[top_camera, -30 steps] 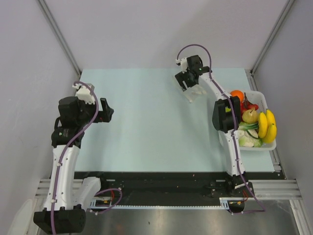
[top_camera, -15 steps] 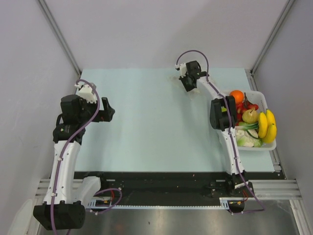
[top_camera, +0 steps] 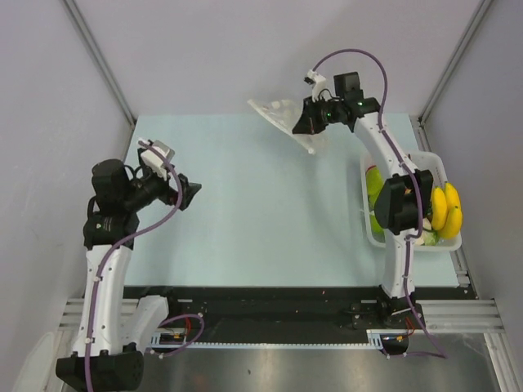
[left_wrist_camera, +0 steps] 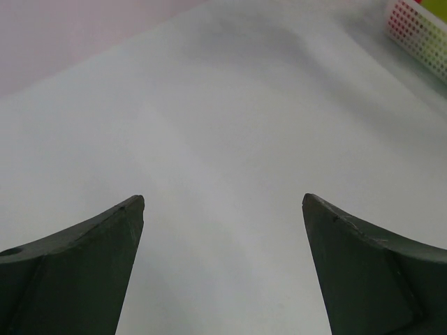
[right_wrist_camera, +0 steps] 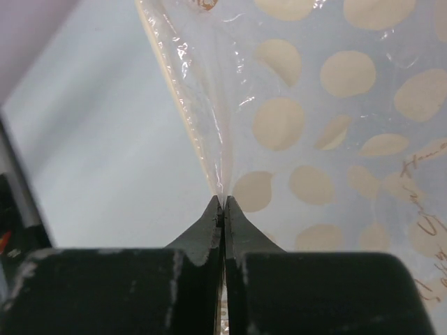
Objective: Place the food in the zip-top bag and seal the zipper
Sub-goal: Pick up the zipper food storage bag at the center of the board, then open the zipper of the food storage bag.
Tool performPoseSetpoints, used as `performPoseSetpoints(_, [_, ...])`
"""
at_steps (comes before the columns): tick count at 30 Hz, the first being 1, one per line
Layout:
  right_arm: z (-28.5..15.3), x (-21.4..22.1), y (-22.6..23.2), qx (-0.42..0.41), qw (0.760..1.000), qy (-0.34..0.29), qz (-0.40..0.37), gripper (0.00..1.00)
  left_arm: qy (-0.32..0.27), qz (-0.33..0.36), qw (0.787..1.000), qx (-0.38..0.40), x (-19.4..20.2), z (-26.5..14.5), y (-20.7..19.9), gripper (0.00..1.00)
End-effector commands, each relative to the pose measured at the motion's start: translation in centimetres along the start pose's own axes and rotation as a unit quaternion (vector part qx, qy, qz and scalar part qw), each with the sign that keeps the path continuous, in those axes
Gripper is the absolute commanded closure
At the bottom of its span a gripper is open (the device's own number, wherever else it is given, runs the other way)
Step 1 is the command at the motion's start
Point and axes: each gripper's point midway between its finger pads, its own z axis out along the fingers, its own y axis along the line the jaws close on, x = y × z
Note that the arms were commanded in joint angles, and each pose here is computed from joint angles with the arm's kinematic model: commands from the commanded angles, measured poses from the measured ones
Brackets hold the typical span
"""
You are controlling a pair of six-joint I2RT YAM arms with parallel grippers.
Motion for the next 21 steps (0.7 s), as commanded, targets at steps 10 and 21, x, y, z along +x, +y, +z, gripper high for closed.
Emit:
performPoseSetpoints(10, [-2.9,9.7,21.9,-0.343,0.914,0.190,0.105,1.00,-0.045,0.471,0.847,0.242,-2.3,0.3,-11.8,0.25])
performPoseSetpoints(21, [-3.8,12.4,27.3,-0.415,0.863,0.243,0.151,1.00,0.011,0.531,0.784,0.320,3.6,1.7,-14.7,0.21])
